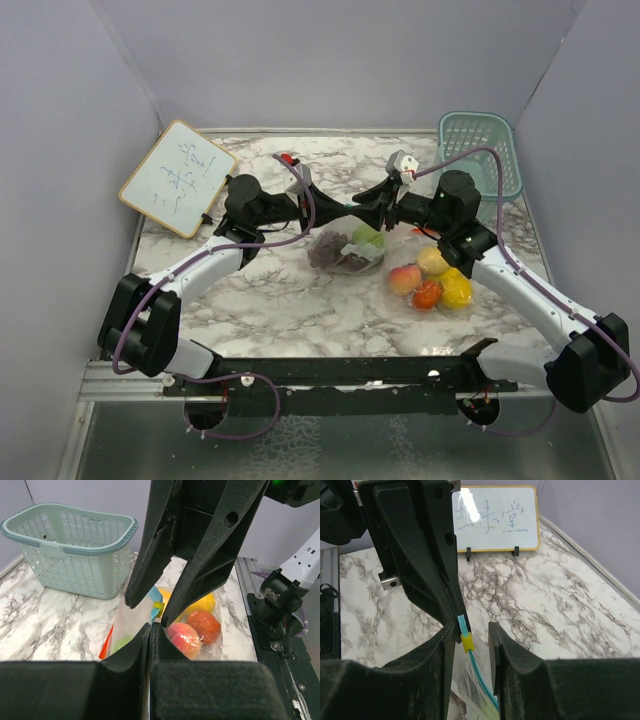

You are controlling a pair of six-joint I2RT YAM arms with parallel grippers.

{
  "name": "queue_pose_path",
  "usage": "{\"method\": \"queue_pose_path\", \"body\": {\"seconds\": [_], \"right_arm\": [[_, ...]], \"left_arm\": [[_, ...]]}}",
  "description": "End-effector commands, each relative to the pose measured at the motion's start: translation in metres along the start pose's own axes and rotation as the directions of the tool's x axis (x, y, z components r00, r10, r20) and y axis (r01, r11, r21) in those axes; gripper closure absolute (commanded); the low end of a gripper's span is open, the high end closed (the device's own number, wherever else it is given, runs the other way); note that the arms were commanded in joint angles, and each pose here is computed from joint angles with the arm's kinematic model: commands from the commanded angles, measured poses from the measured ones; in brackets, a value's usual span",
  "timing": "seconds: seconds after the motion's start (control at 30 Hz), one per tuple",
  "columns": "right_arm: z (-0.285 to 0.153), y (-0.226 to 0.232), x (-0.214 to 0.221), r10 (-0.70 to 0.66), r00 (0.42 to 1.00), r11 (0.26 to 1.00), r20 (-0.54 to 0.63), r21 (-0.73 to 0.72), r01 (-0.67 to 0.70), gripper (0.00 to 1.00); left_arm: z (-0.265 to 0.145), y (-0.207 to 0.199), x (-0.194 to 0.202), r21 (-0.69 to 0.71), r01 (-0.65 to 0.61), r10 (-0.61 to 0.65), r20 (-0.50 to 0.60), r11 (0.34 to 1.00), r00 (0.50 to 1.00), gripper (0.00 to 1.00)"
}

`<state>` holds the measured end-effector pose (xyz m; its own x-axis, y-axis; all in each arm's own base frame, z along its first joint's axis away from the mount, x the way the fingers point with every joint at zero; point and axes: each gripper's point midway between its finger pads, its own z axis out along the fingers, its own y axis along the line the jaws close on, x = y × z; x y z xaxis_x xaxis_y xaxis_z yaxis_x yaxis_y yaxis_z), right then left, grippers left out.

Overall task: Open the zip-top bag and remove the fake food
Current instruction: Unzip the zipper food storage bag at the center of the board.

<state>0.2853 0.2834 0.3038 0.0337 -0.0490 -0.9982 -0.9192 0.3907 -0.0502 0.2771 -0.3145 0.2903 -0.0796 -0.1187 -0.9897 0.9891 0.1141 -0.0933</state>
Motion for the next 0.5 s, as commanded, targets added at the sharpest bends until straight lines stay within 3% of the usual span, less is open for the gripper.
{"method": "queue_pose_path", "body": {"seconds": [0.0,0.17,0.33,0.47], "right_arm": [[0.0013,-0.005,0.005,-0.002,1.0,1.0,-0.019,0.03,0.002,0.67],[0.0008,-0.0071,0.007,-0.001,1.0,0.999,-0.027,0.042,0.002,0.69],[0.0007,-0.0096,0.0121,0.004,0.999,0.998,-0.04,0.056,-0.002,0.6],[0.0008,-0.0109,0.0129,0.01,0.999,0.998,-0.041,0.064,-0.007,0.68]], "left_arm": [[0.002,-0.0011,-0.0172,0.002,-0.045,0.045,0.037,0.999,0.998,1.0],[0.0017,-0.0005,-0.0185,-0.001,-0.044,0.044,0.04,0.999,0.998,1.0],[0.0009,0.0007,-0.0197,-0.006,-0.043,0.043,0.044,0.999,0.998,1.0],[-0.0004,0.0013,-0.0186,-0.01,-0.047,0.048,0.042,0.999,0.998,1.0]]}}
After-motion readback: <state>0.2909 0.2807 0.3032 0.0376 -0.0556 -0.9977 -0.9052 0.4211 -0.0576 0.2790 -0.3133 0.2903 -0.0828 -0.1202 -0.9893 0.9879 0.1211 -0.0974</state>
